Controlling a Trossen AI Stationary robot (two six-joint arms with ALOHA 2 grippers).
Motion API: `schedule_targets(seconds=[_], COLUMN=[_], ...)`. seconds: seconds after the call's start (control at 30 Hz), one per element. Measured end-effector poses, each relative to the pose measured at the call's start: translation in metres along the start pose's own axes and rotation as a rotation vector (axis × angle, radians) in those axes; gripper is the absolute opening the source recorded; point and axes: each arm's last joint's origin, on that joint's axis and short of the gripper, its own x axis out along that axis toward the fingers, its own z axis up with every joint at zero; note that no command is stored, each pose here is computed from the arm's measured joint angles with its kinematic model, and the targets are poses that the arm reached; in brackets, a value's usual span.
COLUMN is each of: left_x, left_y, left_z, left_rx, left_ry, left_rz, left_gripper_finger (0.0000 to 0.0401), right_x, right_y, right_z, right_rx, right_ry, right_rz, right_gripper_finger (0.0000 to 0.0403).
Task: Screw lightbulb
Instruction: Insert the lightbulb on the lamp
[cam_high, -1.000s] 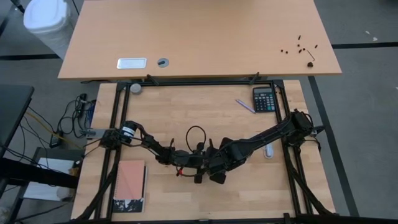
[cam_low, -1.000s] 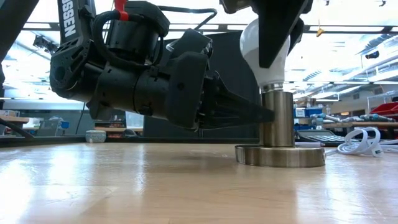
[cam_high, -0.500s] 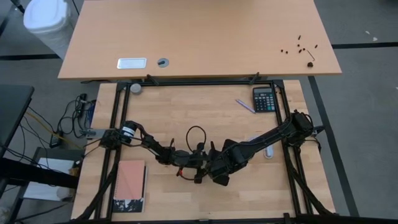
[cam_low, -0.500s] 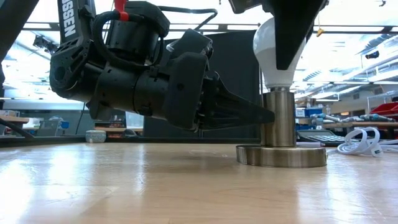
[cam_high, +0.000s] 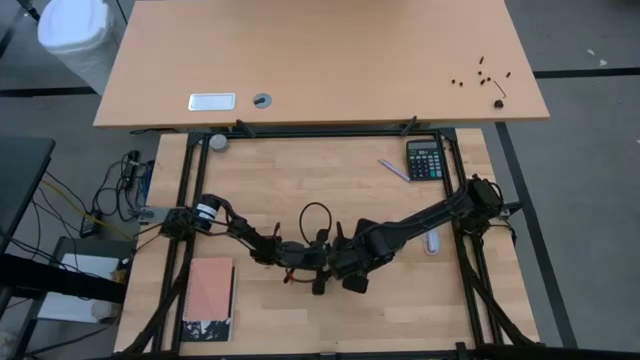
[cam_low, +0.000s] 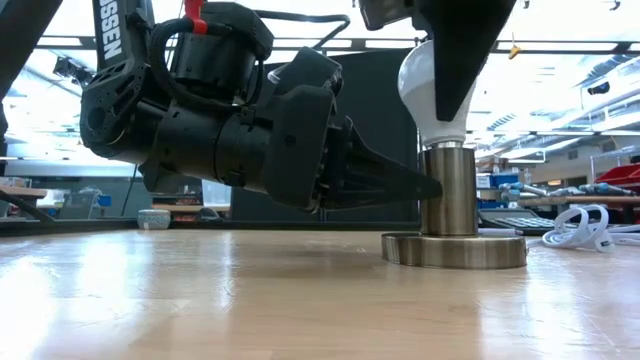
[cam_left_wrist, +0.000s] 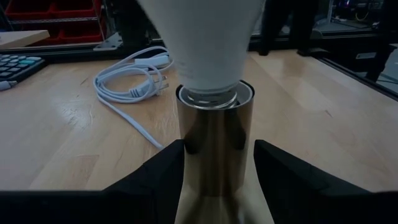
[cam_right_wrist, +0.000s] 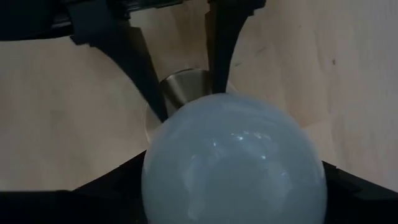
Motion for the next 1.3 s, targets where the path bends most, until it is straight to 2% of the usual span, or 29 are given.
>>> schedule_targets(seconds=[0.53, 0.87, 1.1, 1.2, 1.3], left_x=[0.0, 0.0, 0.0, 0.0, 0.0], left_y=[0.0, 0.0, 0.0, 0.0, 0.001], left_z=[0.0, 0.0, 0.0, 0.0, 0.0], left_rx=[0.0, 0.001, 0.001, 0.0, -0.035], left_ry=[0.003, 0.004, 0.006, 0.006, 0.003], left_rz=[0.0, 0.0, 0.002, 0.002, 0.011], left_gripper_finger=[0.0198, 0.0198, 0.0198, 0.0198, 0.0198], right_x=[-0.001, -0.001, -0.015, -0.02, -0.016], right_y=[0.004, 0.002, -0.002, -0.004, -0.008], right_z=[-0.004, -0.006, -0.004, 0.001, 0.005], right_rx=[-0.038, -0.072, -0.066, -0.06, -0.034], right_ry=[0.039, 0.079, 0.104, 0.089, 0.138], right_rz=[0.048, 0.041, 0.033, 0.055, 0.085], right_gripper_finger=[0.0315, 0.035, 0.0348, 0.0349, 0.035])
